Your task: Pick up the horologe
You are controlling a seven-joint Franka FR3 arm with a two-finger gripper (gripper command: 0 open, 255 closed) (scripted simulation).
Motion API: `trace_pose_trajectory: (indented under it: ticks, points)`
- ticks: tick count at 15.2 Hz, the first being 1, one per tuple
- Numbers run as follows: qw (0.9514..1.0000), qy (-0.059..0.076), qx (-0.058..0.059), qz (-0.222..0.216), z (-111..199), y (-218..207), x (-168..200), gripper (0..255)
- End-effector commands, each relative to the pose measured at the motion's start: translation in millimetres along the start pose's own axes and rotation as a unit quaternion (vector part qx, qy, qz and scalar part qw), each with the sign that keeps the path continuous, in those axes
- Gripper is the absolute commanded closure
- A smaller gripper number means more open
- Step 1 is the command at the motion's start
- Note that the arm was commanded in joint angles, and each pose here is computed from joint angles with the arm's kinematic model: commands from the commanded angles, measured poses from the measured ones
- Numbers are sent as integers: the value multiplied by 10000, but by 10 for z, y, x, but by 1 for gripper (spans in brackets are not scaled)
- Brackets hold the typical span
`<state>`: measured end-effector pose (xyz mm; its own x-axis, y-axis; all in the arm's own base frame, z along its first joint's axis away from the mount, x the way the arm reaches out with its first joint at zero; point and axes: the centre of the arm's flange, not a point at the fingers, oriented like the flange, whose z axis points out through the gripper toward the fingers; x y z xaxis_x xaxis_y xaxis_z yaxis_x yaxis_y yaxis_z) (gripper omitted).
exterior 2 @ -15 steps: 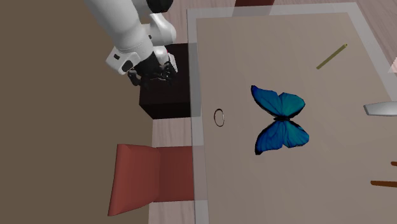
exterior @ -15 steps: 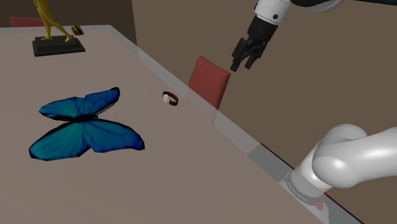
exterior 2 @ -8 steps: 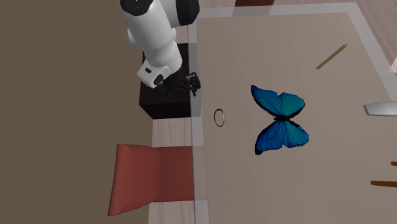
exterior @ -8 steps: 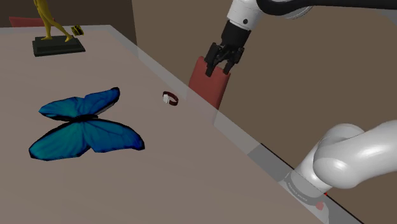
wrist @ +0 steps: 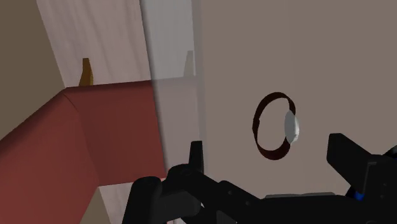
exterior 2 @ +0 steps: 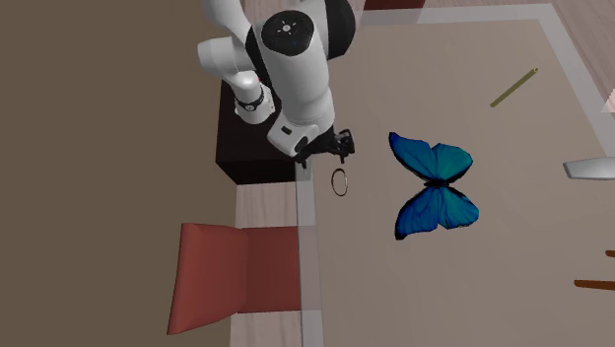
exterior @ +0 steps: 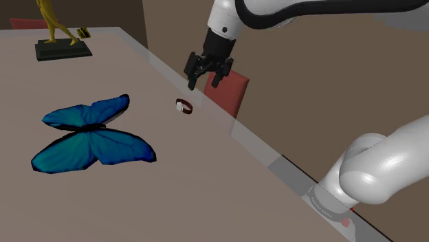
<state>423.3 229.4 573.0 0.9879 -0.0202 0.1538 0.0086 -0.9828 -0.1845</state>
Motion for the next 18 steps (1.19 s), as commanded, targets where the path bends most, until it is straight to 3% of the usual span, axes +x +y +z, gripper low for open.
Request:
trace_pose_trajectory:
  ticks: [1,4,13,14,18]
  points:
    - [10000,5,43,46,93,-242,128,0]
    - [9999,11,89,99,221,-537,252,0]
    - [9999,11,89,99,609,-463,190,0]
    - [9999,11,89,98,606,-458,189,255]
    - [9999,11,89,99,608,-458,187,255]
